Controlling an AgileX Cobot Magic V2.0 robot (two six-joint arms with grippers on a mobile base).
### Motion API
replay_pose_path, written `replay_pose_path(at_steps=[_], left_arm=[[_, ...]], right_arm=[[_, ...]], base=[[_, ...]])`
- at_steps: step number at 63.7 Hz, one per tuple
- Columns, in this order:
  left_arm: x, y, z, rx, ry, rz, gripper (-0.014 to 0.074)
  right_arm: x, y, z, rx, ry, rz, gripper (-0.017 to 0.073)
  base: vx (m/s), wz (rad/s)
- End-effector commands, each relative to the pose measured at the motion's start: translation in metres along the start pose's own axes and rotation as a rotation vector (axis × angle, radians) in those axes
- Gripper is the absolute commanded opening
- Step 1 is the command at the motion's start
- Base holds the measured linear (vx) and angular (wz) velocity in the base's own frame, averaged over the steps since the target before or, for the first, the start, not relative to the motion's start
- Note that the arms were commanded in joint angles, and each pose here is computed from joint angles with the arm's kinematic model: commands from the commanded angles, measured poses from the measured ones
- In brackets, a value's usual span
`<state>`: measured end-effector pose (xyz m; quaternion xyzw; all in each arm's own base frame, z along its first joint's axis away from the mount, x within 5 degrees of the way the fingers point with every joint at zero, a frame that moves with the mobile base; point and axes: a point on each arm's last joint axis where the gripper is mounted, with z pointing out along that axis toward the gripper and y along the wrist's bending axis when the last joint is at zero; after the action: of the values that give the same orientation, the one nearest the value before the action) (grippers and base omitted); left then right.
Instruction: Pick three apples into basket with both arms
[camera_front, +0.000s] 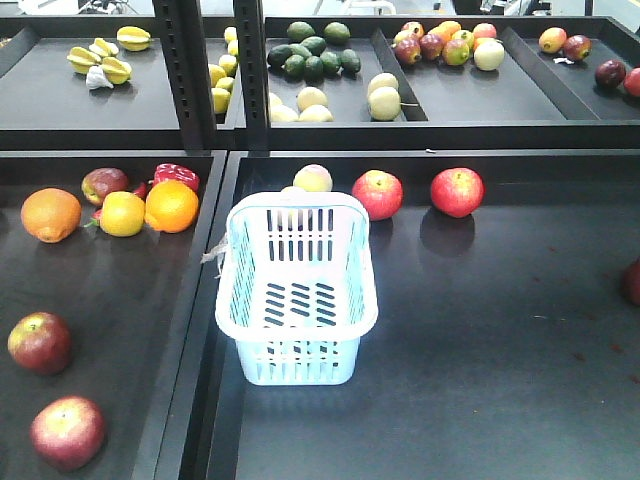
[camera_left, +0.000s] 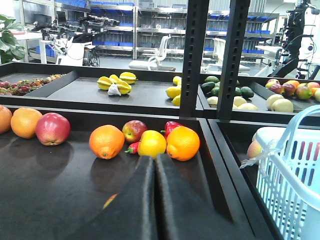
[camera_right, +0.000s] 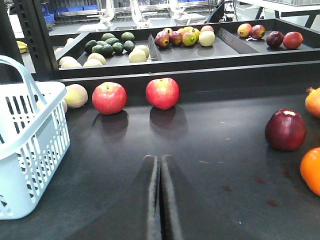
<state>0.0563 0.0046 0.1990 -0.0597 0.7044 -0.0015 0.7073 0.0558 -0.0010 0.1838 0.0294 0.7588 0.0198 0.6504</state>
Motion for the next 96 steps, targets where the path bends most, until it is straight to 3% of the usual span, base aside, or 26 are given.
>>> replay_pose_path(at_steps=[1, 19, 23, 26, 29, 30, 35, 37, 39, 47, 50, 54, 60, 64, 65, 69, 74, 80, 83, 92, 96], left_arm=[[0.000, 0.000, 0.000, 0.009, -0.066, -0.014, -0.0006], [0.000, 0.000, 0.000, 0.010, -0.075, -0.015, -0.0006], [-0.001, 0.000, 0.000, 0.012, -0.079, -0.074, -0.0006], [-0.001, 0.000, 0.000, 0.016, -0.077, -0.206, -0.0006], [-0.001, 0.000, 0.000, 0.022, -0.074, -0.387, -0.0006], [-0.001, 0.000, 0.000, 0.025, -0.073, -0.472, -0.0006], [-0.001, 0.000, 0.000, 0.033, -0.070, -0.751, -0.0006], [0.000, 0.000, 0.000, 0.036, -0.069, -0.827, -0.0006], [0.000, 0.000, 0.000, 0.037, -0.069, -0.871, -0.0006], [-0.001, 0.000, 0.000, 0.041, -0.070, -0.958, -0.0006], [-0.003, 0.000, -0.001, 0.047, -0.075, -1.039, -0.0006], [-0.006, 0.001, -0.001, 0.055, -0.094, -1.253, -0.0006], [-0.009, 0.002, -0.002, 0.078, -0.095, -1.656, -0.0006], [-0.021, -0.001, -0.004, 0.122, -0.092, -1.806, -0.0006], [-0.025, -0.002, -0.005, 0.136, -0.092, -1.821, -0.0006], [-0.046, -0.006, -0.010, 0.205, -0.109, -1.806, -0.0006], [-0.081, -0.009, -0.022, 0.297, -0.179, -1.680, -0.0006], [-0.118, -0.012, -0.038, 0.352, -0.299, -1.441, -0.0006], [-0.137, -0.014, -0.046, 0.362, -0.360, -1.285, -0.0006], [-0.173, -0.024, -0.052, 0.379, -0.370, -0.970, -0.0006], [-0.182, -0.031, -0.045, 0.393, -0.311, -0.865, -0.0006]], right_arm=[[-0.002, 0.000, 0.000, -0.001, -0.066, -0.015, -0.0004], [-0.002, 0.000, 0.000, -0.001, -0.066, -0.015, -0.0004], [-0.002, 0.000, 0.000, -0.001, -0.066, -0.015, -0.0004], [-0.002, 0.000, 0.000, -0.001, -0.066, -0.015, -0.0004], [-0.002, 0.000, 0.000, -0.001, -0.066, -0.015, -0.0004], [-0.002, 0.000, 0.000, -0.001, -0.066, -0.015, -0.0004], [-0.002, 0.000, 0.000, -0.001, -0.066, -0.015, -0.0004], [-0.002, 0.000, 0.000, -0.001, -0.066, -0.015, -0.0004], [-0.002, 0.000, 0.000, -0.001, -0.066, -0.015, -0.0004], [-0.002, 0.000, 0.000, -0.001, -0.066, -0.015, -0.0004], [-0.002, 0.000, 0.000, -0.001, -0.066, -0.015, -0.0004], [-0.002, 0.000, 0.000, -0.001, -0.066, -0.015, -0.0004], [-0.002, 0.000, 0.000, -0.001, -0.066, -0.015, -0.0004], [-0.002, 0.000, 0.000, -0.001, -0.066, -0.015, -0.0004], [-0.002, 0.000, 0.000, -0.001, -0.066, -0.015, -0.0004], [-0.002, 0.000, 0.000, -0.001, -0.066, -0.015, -0.0004], [-0.002, 0.000, 0.000, -0.001, -0.066, -0.015, -0.0004], [-0.002, 0.000, 0.000, -0.001, -0.066, -0.015, -0.0004], [-0.002, 0.000, 0.000, -0.001, -0.066, -0.015, -0.0004], [-0.002, 0.000, 0.000, -0.001, -0.066, -0.015, -0.0004], [-0.002, 0.000, 0.000, -0.001, -0.066, -0.015, -0.0004]], base=[[0.00, 0.00], [0.00, 0.00], [0.00, 0.00], [0.00, 0.00], [0.00, 0.00], [0.00, 0.00], [0.00, 0.00], [0.00, 0.00], [0.00, 0.00], [0.00, 0.00], [0.00, 0.00], [0.00, 0.00], [0.00, 0.00], [0.00, 0.00], [0.00, 0.00], [0.00, 0.00], [0.00, 0.00], [0.00, 0.00], [0.00, 0.00], [0.00, 0.00], [0.00, 0.00]])
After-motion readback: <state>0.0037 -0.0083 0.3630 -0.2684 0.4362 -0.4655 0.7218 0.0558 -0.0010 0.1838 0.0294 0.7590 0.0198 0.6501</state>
